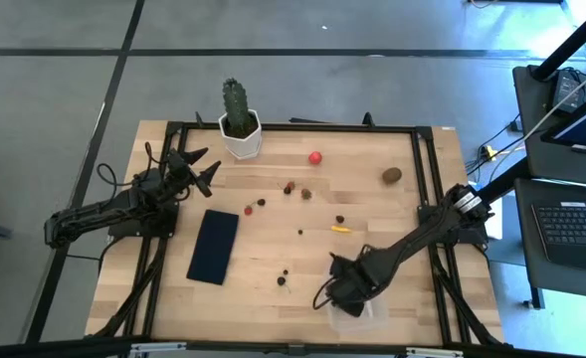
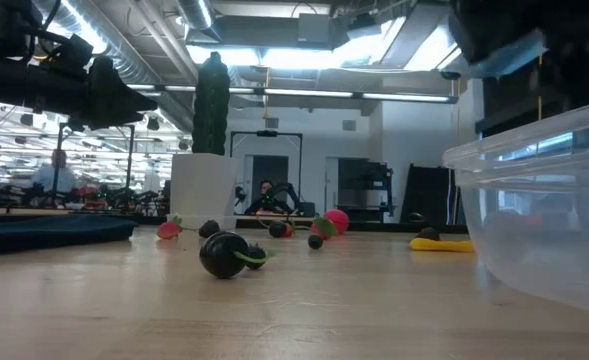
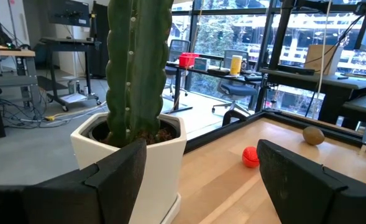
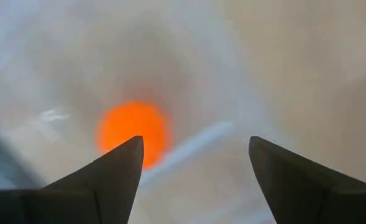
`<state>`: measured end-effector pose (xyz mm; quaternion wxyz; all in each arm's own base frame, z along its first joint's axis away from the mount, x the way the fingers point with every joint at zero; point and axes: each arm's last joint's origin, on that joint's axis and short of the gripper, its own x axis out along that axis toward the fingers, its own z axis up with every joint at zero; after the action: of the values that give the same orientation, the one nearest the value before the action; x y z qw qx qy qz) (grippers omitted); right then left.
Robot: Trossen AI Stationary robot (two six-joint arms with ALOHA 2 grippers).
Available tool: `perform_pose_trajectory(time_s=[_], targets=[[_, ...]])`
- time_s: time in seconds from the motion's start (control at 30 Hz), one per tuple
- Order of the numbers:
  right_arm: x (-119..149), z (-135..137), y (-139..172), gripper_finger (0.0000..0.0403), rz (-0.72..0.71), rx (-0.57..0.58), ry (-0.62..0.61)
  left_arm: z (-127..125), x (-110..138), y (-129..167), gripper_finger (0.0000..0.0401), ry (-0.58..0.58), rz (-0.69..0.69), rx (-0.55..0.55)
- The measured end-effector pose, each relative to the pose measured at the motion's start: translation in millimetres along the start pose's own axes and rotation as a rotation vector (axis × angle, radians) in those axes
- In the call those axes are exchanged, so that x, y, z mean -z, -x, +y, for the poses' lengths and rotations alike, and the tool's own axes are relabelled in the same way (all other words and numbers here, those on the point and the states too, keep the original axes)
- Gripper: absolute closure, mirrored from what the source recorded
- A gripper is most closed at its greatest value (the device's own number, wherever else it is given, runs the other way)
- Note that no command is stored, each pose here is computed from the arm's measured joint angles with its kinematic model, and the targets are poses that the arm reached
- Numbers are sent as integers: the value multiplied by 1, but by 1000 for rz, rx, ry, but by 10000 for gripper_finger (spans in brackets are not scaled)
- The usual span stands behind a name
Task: Pick and placing Produce into tupperware
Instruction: Put the kiwi into the transparent bin
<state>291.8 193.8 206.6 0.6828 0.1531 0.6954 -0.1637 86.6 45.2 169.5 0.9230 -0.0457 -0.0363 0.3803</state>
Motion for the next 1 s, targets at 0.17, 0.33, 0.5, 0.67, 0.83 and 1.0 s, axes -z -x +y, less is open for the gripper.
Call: perform_pose_trajectory(time_s=[0.17, 0.33, 0.5, 0.67, 0.83, 1.0], targets=[[-4, -14, 25, 109, -101, 202, 136, 0, 0, 0, 103, 0, 0, 0], [-20, -43, 47, 109, -117, 206, 144, 0, 0, 0, 103, 0, 0, 0], [-34, -88, 71, 109, -145, 162, 117, 0, 0, 0, 103, 0, -1, 0], [-38, -149, 97, 109, -241, 180, 54, 0, 0, 0, 103, -3, 0, -1], [-34, -208, 114, 109, -303, 191, -6, 0, 0, 0, 103, -3, 0, -1], [-35, -260, 123, 109, -318, 222, -100, 0, 0, 0, 103, -3, 0, -1]])
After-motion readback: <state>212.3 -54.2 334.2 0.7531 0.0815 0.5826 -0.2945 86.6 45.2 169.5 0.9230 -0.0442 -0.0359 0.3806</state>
